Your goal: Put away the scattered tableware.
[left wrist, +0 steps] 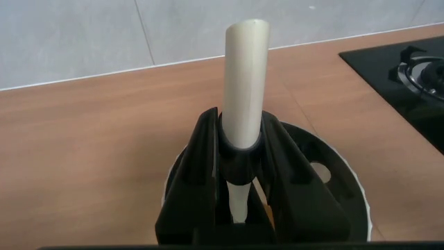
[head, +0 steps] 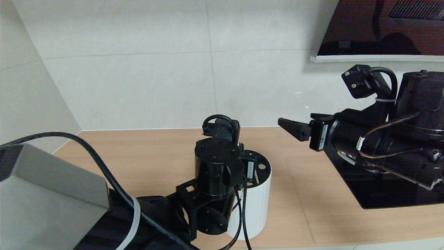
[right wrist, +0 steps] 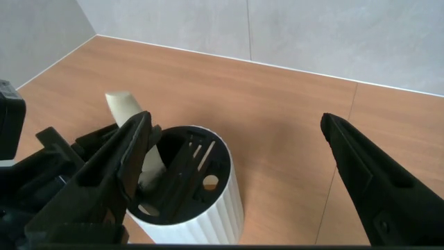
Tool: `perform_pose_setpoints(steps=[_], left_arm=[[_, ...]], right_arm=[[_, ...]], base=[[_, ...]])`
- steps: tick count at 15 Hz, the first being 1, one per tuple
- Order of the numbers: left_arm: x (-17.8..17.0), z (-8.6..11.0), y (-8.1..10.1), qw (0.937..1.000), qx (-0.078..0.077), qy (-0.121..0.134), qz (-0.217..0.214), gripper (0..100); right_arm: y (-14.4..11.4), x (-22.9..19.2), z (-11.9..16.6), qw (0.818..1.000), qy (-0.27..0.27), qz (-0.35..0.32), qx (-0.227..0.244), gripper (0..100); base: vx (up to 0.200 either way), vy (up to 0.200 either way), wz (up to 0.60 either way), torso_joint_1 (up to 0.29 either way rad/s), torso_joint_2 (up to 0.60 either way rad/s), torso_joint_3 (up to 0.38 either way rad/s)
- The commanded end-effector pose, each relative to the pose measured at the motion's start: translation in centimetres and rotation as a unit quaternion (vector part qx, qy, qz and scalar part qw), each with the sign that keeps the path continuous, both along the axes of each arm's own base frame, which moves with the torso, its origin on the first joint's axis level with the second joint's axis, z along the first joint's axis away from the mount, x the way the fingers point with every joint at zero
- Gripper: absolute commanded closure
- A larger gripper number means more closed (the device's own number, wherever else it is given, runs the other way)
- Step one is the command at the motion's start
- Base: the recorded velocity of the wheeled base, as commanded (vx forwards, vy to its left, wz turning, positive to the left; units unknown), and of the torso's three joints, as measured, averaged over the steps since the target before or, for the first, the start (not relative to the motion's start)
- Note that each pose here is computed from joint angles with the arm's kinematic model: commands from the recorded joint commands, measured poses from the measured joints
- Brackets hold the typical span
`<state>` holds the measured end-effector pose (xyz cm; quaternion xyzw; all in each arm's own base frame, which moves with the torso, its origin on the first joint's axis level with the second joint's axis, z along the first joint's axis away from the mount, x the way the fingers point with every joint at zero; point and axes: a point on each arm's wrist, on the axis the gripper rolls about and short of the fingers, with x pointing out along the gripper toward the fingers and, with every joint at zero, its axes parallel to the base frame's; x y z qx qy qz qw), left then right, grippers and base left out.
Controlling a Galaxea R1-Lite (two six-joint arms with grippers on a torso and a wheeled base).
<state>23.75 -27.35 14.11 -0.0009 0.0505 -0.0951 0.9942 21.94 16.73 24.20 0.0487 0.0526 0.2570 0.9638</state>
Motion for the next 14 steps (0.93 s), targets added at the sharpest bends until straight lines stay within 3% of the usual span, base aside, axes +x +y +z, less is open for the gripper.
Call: perform_pose_setpoints(steps=[1, 11, 13, 14], left_arm=[[-0.1, 0.1, 0.0, 1.0000, -0.002, -0.001, 0.000, 0], [-0.4, 0.8, 0.4, 1.0000, -0.008, -0.006, -0.001, 0], [-1.4, 2.3, 1.5, 0.9991, -0.034, -0.018, -0.018, 0], [-2.7, 4.0, 3.0, 0.9958, -0.061, -0.035, -0.058, 0]], right_arm=[[0.0, 0.0, 0.0, 1.000, 0.000, 0.001, 0.000, 0], [0.0, 0.0, 0.0, 1.000, 0.000, 0.001, 0.000, 0], [0.0, 0.0, 0.0, 1.000, 0.000, 0.001, 0.000, 0], [0.0, -0.1, 0.0, 1.000, 0.000, 0.001, 0.000, 0]], base=[[0.000, 0.000, 0.00, 0.000, 0.00, 0.000], [0.000, 0.000, 0.00, 0.000, 0.00, 0.000], [0.000, 0.000, 0.00, 0.000, 0.00, 0.000], [0.000, 0.000, 0.00, 0.000, 0.00, 0.000]])
